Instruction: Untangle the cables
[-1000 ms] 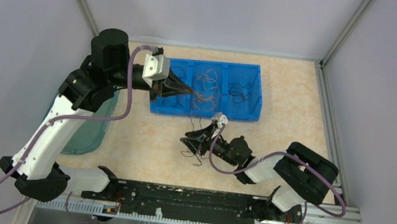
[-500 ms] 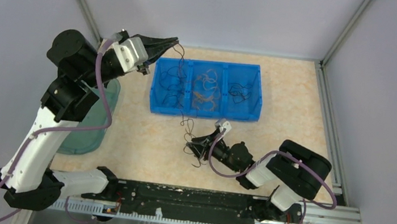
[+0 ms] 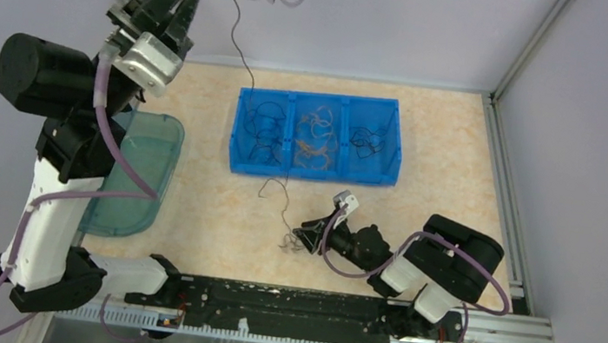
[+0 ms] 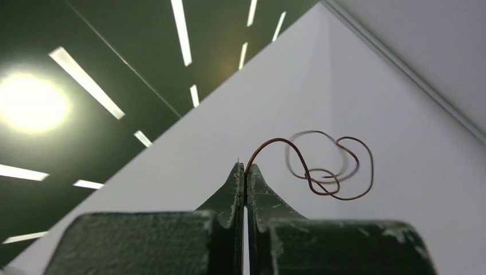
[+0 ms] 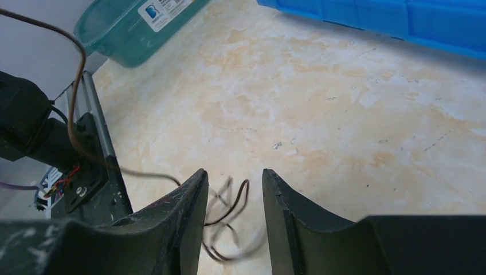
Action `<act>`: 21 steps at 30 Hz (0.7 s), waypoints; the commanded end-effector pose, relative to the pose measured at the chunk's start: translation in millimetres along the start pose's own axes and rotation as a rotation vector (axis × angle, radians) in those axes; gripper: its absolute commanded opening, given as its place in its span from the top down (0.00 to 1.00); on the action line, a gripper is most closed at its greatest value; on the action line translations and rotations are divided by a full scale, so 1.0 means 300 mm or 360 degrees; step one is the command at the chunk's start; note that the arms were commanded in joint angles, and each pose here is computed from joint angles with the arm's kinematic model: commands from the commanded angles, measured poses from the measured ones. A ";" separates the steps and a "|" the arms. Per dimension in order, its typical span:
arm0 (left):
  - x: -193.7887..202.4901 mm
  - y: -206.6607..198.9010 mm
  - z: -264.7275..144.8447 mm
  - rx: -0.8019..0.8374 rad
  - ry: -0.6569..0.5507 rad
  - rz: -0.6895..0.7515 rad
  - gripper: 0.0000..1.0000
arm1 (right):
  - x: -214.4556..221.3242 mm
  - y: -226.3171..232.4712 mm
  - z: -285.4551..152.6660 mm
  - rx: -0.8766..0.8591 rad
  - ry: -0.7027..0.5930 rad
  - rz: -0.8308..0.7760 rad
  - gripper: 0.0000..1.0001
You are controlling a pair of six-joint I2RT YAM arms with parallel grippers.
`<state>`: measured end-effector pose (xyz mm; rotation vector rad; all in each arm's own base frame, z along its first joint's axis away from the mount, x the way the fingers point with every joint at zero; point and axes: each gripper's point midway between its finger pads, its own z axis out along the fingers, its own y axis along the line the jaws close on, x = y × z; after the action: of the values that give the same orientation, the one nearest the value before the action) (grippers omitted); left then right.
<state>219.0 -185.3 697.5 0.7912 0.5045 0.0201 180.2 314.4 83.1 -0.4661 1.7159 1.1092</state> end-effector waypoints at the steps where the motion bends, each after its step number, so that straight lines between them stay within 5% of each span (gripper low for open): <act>1: -0.116 0.162 0.007 -0.0212 -0.0116 0.0253 1.00 | -0.026 0.029 -0.009 -0.0039 -0.0074 0.0022 0.59; 9: -0.154 0.174 -0.003 -0.0200 -0.0163 0.0312 1.00 | -0.037 0.033 -0.016 -0.0035 -0.0083 0.0008 0.59; 21: -0.175 0.100 -0.028 -0.0024 -0.0199 0.0155 1.00 | -0.471 0.311 0.118 -0.0349 -0.0407 -0.0267 0.26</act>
<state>189.6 -170.8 732.6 0.7849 0.3701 0.1030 195.0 341.2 180.9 -0.4908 1.4942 1.1340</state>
